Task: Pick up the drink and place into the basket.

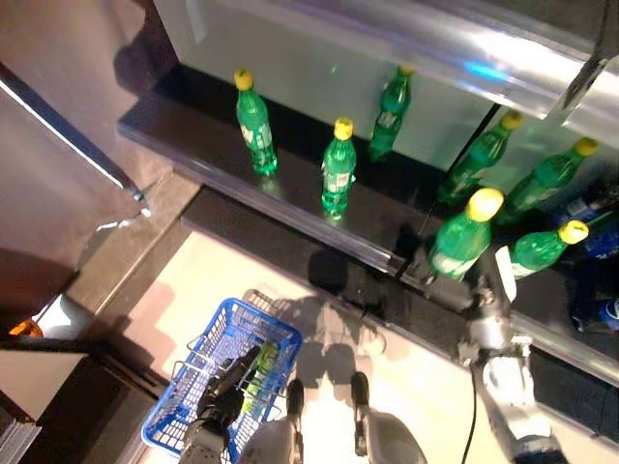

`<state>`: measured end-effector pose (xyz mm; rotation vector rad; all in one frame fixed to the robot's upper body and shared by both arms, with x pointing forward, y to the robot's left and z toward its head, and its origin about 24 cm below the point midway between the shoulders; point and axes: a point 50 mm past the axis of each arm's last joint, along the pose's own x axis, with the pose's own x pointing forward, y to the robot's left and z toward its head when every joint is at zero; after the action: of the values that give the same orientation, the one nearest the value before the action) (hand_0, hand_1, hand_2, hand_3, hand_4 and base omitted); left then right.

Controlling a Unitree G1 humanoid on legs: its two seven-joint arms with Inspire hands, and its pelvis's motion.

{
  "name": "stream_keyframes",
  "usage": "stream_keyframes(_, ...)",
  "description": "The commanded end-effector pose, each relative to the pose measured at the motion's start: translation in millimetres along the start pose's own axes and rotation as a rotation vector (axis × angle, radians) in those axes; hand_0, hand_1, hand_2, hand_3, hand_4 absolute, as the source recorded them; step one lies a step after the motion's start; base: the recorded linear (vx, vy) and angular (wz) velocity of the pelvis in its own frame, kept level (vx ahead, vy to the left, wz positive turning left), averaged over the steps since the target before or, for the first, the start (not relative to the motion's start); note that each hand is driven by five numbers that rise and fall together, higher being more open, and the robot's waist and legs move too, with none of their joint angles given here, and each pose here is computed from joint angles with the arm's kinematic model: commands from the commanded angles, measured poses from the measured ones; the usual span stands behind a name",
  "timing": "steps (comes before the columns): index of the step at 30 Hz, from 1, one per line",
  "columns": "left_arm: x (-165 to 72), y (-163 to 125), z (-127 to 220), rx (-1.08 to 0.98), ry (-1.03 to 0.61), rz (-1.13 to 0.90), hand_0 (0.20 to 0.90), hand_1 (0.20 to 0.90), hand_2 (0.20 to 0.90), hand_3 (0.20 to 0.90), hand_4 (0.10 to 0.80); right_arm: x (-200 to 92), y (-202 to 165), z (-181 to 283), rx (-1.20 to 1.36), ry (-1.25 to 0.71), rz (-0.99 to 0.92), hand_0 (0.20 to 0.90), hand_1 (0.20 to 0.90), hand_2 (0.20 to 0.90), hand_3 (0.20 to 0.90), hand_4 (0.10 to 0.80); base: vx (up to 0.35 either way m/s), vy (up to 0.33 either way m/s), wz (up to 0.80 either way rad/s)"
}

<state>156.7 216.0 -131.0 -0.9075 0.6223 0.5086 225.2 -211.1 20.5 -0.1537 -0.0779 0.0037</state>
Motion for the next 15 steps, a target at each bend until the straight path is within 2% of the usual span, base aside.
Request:
stream_keyframes(1, -3.3, 8.2, 26.7, 0.052, -0.130, -0.024, 0.300, 0.300, 0.300, 0.200, 0.100, -1.6, 20.0, 4.6, -0.048, -0.054, 0.183, 0.300, 0.300, 0.300, 0.200, 0.100, 0.014, 0.029, 0.03)
stream_keyframes(4, -1.3, 9.4, 36.6, 0.136, -0.135, 0.014, 0.300, 0.300, 0.300, 0.200, 0.100, -12.9, 30.3, -19.6, -0.099, 0.084, 0.300, 0.300, 0.300, 0.300, 0.200, 0.100, 0.017, 0.031, 0.05)
stream_keyframes(10, 3.3, -7.8, 60.3, 0.268, -0.198, -0.051, 0.300, 0.300, 0.300, 0.200, 0.100, -22.4, 42.1, -29.8, -0.426, 0.102, 0.534, 0.300, 0.300, 0.300, 0.200, 0.100, 0.008, 0.013, 0.01)
stream_keyframes(15, 1.5, -54.2, 77.8, 0.414, -0.271, -0.298, 0.300, 0.300, 0.300, 0.200, 0.100, -22.6, 41.8, -41.1, -0.529, 0.196, 0.650, 0.300, 0.300, 0.300, 0.200, 0.100, -0.017, 0.009, 0.17)
